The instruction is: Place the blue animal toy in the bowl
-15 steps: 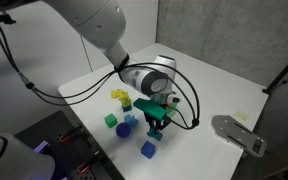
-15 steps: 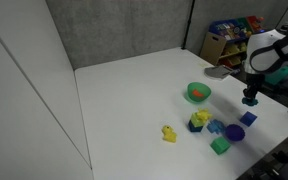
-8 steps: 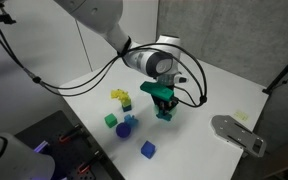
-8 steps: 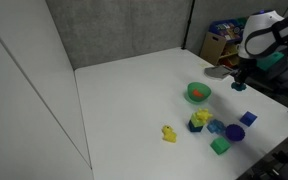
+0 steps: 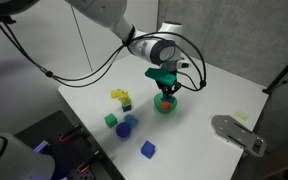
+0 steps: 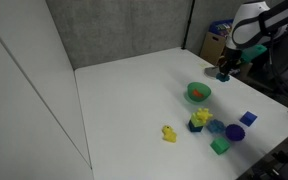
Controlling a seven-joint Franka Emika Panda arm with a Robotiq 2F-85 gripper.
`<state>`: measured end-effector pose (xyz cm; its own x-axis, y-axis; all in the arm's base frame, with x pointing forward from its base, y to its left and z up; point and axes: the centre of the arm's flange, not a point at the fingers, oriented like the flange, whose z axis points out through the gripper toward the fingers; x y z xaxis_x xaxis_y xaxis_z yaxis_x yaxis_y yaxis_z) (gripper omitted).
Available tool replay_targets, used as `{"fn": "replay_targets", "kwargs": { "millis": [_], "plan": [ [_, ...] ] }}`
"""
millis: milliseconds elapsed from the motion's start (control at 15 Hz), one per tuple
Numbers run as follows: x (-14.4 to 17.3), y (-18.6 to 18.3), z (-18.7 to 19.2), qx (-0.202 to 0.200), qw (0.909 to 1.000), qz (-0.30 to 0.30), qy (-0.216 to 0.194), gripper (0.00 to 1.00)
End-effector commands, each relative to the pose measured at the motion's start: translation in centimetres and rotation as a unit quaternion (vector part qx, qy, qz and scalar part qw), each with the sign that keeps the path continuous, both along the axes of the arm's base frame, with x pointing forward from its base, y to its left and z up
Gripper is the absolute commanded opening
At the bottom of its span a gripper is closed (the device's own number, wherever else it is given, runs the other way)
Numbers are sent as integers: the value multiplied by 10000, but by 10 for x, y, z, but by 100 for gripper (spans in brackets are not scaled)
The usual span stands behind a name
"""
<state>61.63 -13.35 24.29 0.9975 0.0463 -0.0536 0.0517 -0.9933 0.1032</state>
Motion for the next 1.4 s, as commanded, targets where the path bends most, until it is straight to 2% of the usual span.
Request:
{"fn": "replay_targets", "kwargs": {
  "millis": [0,467,533,600,667,1000,1067,1333],
  "plan": [
    [38,7,-13,159,9999,27,-47,6],
    [74,21,-48,232,9996,133,31,6],
    [75,23,-52,245,9995,163,72,45],
    [76,24,-54,236,9995,183,106,46],
    [75,25,-56,241,9994,204,154,52],
    [62,23,-69,270,9987,256,358,93],
    [57,22,-72,282,9984,257,421,99],
    [37,18,-69,329,9968,277,680,100]
  ]
}}
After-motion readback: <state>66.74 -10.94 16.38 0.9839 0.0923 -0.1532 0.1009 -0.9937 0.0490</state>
